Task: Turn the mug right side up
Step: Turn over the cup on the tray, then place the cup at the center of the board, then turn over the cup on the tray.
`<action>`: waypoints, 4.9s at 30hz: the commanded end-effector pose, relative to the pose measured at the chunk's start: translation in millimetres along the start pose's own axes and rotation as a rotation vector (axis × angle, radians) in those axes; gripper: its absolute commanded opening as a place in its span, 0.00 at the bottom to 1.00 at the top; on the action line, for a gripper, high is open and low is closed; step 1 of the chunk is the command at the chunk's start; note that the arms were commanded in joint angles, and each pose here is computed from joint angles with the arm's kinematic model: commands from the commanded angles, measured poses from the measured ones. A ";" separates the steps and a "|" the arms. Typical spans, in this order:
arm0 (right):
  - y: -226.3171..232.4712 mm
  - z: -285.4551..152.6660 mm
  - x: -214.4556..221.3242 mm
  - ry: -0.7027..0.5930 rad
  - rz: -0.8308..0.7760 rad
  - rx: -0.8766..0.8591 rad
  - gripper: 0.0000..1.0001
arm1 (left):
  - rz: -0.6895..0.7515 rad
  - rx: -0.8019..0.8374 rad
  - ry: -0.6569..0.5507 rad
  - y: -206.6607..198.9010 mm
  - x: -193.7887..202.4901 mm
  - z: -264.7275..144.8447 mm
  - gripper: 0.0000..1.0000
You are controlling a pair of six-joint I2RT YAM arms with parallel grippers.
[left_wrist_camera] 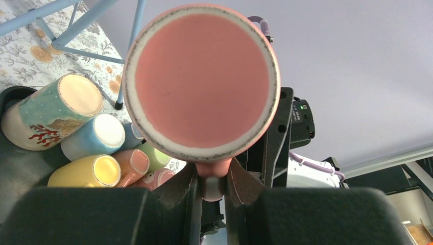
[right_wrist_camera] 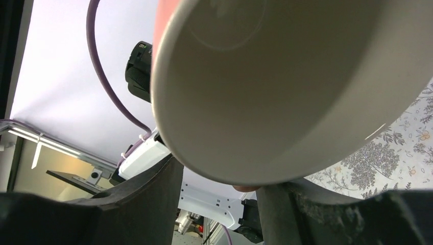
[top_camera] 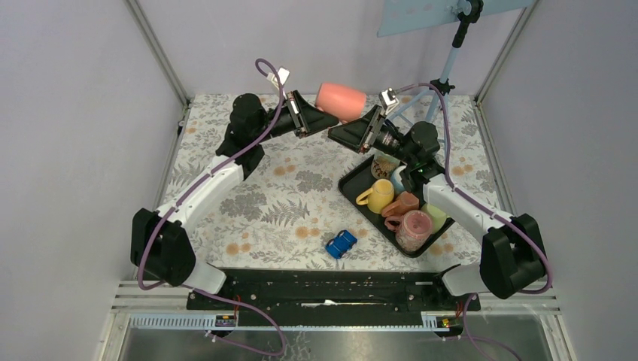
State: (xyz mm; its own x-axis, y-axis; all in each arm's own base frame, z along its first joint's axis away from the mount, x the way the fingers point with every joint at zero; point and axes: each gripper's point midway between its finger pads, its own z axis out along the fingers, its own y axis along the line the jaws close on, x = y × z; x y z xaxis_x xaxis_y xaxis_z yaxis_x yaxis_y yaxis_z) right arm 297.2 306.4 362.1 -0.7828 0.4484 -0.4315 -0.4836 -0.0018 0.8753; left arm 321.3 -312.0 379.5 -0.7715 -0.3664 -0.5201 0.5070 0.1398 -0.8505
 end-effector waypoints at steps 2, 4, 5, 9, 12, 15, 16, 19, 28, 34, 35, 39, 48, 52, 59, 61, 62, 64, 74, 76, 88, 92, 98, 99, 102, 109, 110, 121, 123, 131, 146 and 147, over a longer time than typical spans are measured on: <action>34.6 8.7 -13.1 -0.026 -0.072 -0.103 0.55 | 0.142 0.169 -0.052 -59.3 -11.7 -13.9 0.00; 38.3 10.5 -15.4 -0.029 -0.073 -0.114 0.51 | 0.137 0.169 -0.049 -57.8 -9.8 -15.1 0.00; 39.6 11.1 -16.6 -0.031 -0.074 -0.116 0.50 | 0.135 0.171 -0.047 -58.0 -8.4 -15.7 0.00; 40.9 13.1 -19.7 -0.037 -0.080 -0.113 0.43 | 0.123 0.170 -0.045 -54.9 -4.4 -18.1 0.00; 39.9 14.3 -20.4 -0.038 -0.081 -0.108 0.35 | 0.120 0.167 -0.044 -53.3 -1.4 -20.0 0.00; 38.0 15.8 -20.2 -0.036 -0.084 -0.095 0.25 | 0.116 0.159 -0.042 -49.6 1.4 -21.3 0.00; 38.5 16.2 -20.0 -0.035 -0.089 -0.091 0.20 | 0.114 0.158 -0.040 -48.7 2.3 -21.6 0.00; 34.3 17.6 -18.7 -0.032 -0.106 -0.061 0.01 | 0.116 0.151 -0.038 -44.7 5.1 -22.3 0.00; 9.7 21.3 -12.0 -0.015 -0.215 0.137 0.00 | 0.131 0.054 -0.056 -14.5 9.8 -23.6 0.27; -7.2 21.7 -12.8 -0.011 -0.282 0.276 0.00 | 0.158 -0.048 -0.071 9.5 12.8 -28.5 0.63; -12.3 21.5 -13.2 -0.008 -0.289 0.304 0.00 | 0.162 -0.067 -0.073 14.3 13.8 -30.3 0.69; -26.6 20.6 -15.9 0.003 -0.320 0.402 0.00 | 0.191 -0.152 -0.083 31.4 18.6 -40.6 0.99; -75.9 17.5 -23.2 0.055 -0.379 0.668 0.00 | 0.287 -0.499 -0.150 73.3 14.7 -88.4 0.99; -103.0 20.8 -28.9 0.091 -0.421 0.787 0.00 | 0.341 -0.622 -0.158 79.1 12.9 -112.6 0.99; -170.6 27.0 -33.7 0.200 -0.507 1.011 0.00 | 0.377 -0.699 -0.130 80.0 17.5 -131.3 0.99; -191.8 31.3 -37.5 0.227 -0.528 1.069 0.00 | 0.384 -0.700 -0.121 79.8 20.5 -134.1 0.99; -201.4 32.7 -39.4 0.239 -0.540 1.095 0.00 | 0.391 -0.704 -0.119 79.4 20.6 -135.7 0.99; -220.8 34.6 -41.9 0.266 -0.558 1.142 0.00 | 0.412 -0.716 -0.107 78.8 20.7 -138.7 0.99; -293.7 42.1 -36.1 0.368 -0.603 1.246 0.00 | 0.445 -0.706 -0.073 67.7 20.7 -140.9 0.99; -299.8 42.1 -33.3 0.378 -0.602 1.252 0.00 | 0.442 -0.702 -0.069 67.6 22.6 -140.7 0.99; -316.9 26.2 -17.4 0.441 -0.564 1.300 0.00 | 0.427 -0.700 -0.046 75.7 29.4 -139.0 0.99; -322.4 21.1 -13.8 0.459 -0.551 1.323 0.00 | 0.428 -0.693 -0.038 75.4 30.4 -137.9 0.99; -326.3 19.3 -10.1 0.466 -0.538 1.332 0.00 | 0.429 -0.691 -0.034 76.2 31.8 -138.0 0.99; -326.1 19.0 -9.9 0.466 -0.538 1.333 0.04 | 0.428 -0.690 -0.032 76.5 32.2 -137.8 0.99; -324.9 19.6 -10.8 0.460 -0.533 1.331 0.16 | 0.428 -0.689 -0.032 76.7 32.7 -137.8 0.99; -321.4 23.4 -11.0 0.459 -0.521 1.323 0.46 | 0.427 -0.684 -0.027 76.8 32.8 -136.3 0.99; -321.4 23.3 -10.7 0.458 -0.519 1.323 0.48 | 0.427 -0.684 -0.027 76.8 32.8 -136.5 0.99; -285.8 24.9 -16.4 0.428 -0.519 1.300 0.67 | 0.432 -0.636 -0.008 74.4 36.8 -129.6 0.99; -269.8 25.6 -19.3 0.413 -0.518 1.279 0.73 | 0.435 -0.614 0.000 74.2 38.5 -126.3 0.99; -192.6 14.5 -26.4 0.338 -0.543 1.184 1.00 | 0.487 -0.553 0.022 71.1 54.7 -104.6 0.99; -102.3 -89.6 -16.6 0.155 -0.516 1.224 1.00 | 0.540 -0.530 0.121 85.5 94.2 -61.1 0.99; -98.9 -96.6 -15.9 0.138 -0.511 1.230 1.00 | 0.553 -0.524 0.136 88.4 97.5 -56.3 0.99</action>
State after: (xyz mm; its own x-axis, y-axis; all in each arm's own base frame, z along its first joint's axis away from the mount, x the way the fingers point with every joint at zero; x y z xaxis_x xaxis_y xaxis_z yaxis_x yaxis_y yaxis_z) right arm 338.9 235.1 249.5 -0.7123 -0.0142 -0.7017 -0.2010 0.9620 0.1847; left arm 260.1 -267.2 250.4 -0.5788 -0.0364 -0.8147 0.5559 0.7133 -0.4268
